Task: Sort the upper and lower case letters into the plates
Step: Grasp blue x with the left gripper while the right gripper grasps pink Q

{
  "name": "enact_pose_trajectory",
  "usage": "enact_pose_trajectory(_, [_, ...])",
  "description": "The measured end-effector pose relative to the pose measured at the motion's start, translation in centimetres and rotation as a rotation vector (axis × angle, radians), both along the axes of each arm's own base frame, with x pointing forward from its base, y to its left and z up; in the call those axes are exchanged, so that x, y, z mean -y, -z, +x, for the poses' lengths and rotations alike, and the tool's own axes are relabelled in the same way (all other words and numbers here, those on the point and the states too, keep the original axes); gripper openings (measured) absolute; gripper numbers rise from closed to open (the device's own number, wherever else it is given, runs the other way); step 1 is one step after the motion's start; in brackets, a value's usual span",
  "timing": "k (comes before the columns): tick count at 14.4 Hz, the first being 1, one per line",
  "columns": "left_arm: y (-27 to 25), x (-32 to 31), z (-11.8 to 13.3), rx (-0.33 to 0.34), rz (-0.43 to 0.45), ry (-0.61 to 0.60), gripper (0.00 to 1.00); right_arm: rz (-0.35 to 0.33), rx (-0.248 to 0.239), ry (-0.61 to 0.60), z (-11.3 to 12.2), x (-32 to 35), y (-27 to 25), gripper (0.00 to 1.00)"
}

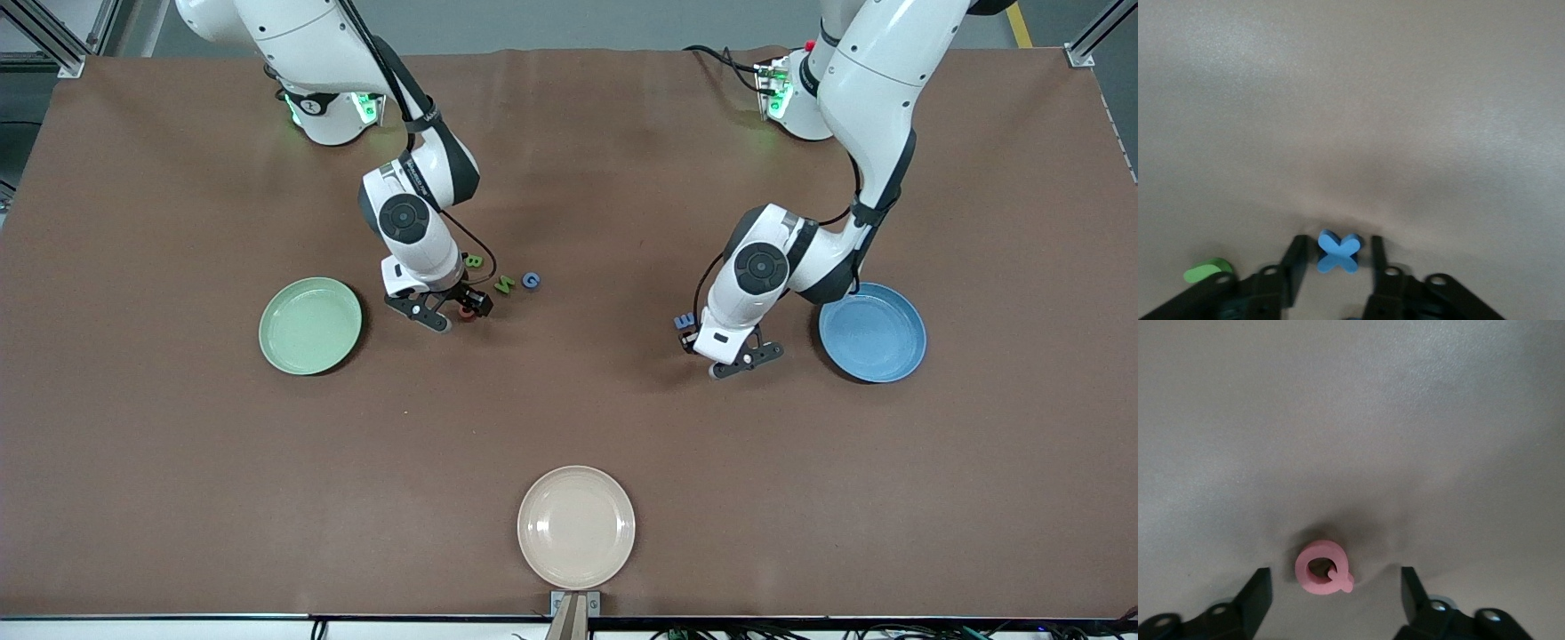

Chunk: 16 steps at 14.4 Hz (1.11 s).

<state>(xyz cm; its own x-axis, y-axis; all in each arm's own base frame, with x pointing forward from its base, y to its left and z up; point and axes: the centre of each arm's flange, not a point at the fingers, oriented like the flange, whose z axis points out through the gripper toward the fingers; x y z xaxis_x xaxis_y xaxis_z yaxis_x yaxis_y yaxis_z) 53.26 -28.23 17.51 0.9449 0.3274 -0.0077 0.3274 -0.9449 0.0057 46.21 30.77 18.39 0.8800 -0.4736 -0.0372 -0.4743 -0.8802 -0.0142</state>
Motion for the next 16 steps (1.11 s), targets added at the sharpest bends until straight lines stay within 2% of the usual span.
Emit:
enact_pose_trajectory(1, [0.0,0.0,0.0,0.000,0.000,0.000,0.41,0.000,0.001,0.001,0.1,0.0,0.0,0.83])
enact_pose_trajectory(2, [-0.1,0.0,0.0,0.002,-0.001,0.000,0.31,0.000,0.002,0.001,0.1,0.0,-0.1,0.73])
enact_pose_trajectory(3, [-0.1,0.0,0.0,0.002,-0.001,0.001,0.28,0.000,0.002,0.001,0.1,0.0,-0.1,0.67])
enact_pose_trajectory(7, [-1.0,-0.3,0.4,0.006,0.002,-0.005,0.28,0.000,0.001,0.001,0.1,0.0,0.0,0.64])
enact_pose_trajectory(9, [-3.1,-1.1,0.8,-0.017,0.033,0.010,0.28,-0.002,-0.001,0.000,0.0,0.0,0.2,0.62])
enact_pose_trajectory(13, [-9.9,-7.0,1.8,-0.068,0.088,0.167,0.28,-0.006,-0.006,-0.012,-0.2,-0.6,0.7,0.60])
enact_pose_trajectory(15, [-11.3,-11.7,1.3,-0.085,0.093,0.256,0.28,-0.006,-0.006,-0.013,-0.2,-0.7,0.8,0.57])
enact_pose_trajectory(16, [-11.3,-14.6,0.8,-0.100,0.092,0.305,0.28,-0.004,-0.003,-0.013,-0.1,-0.7,0.7,0.50])
